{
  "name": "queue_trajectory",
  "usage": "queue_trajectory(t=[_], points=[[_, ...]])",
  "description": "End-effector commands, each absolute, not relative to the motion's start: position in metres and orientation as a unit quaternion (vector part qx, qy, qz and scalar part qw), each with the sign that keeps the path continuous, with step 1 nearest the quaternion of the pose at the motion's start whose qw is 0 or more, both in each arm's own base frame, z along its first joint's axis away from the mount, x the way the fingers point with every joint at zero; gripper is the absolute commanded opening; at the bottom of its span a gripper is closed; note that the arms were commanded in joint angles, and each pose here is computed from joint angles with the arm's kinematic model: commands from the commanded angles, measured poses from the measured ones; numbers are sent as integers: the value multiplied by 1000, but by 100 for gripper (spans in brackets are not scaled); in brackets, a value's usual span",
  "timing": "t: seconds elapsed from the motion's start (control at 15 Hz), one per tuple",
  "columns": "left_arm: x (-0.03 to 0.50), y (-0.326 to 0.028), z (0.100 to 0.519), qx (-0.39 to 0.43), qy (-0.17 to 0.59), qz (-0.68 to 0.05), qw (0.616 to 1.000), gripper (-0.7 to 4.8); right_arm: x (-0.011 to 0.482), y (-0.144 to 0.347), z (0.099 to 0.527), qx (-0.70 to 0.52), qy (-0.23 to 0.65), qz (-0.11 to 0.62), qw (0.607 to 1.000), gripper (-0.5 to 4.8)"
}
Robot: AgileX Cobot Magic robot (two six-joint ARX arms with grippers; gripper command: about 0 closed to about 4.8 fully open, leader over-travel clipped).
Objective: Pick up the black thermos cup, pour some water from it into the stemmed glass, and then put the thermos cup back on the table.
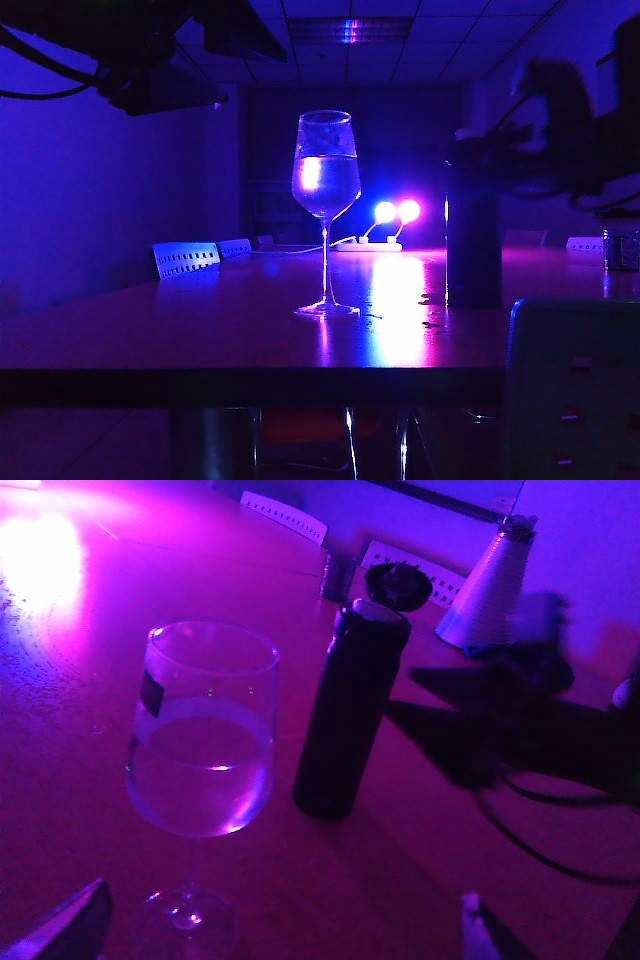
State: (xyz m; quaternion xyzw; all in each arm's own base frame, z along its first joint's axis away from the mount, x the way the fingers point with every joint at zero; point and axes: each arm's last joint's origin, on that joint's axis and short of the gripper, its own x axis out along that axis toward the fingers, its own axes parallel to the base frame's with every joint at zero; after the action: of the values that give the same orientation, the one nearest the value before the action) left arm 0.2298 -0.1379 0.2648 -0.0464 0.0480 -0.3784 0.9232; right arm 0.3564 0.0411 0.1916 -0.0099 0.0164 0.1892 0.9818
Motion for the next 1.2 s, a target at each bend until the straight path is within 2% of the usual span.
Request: queue_trajectory(t=[0.07,0.73,0.93,1.2], points=[[231,-139,267,-45,41,-380,923,479,380,43,192,-12,-2,191,982,476],[231,-140,258,-41,77,-378,922,479,400,63,171,1,16,210,978,474],[231,-140,257,-39,83,-377,922,479,401,61,176,-1,-9,172,985,471],[231,-140,257,-38,85,-376,922,479,401,61,178,-1,-18,167,986,471]])
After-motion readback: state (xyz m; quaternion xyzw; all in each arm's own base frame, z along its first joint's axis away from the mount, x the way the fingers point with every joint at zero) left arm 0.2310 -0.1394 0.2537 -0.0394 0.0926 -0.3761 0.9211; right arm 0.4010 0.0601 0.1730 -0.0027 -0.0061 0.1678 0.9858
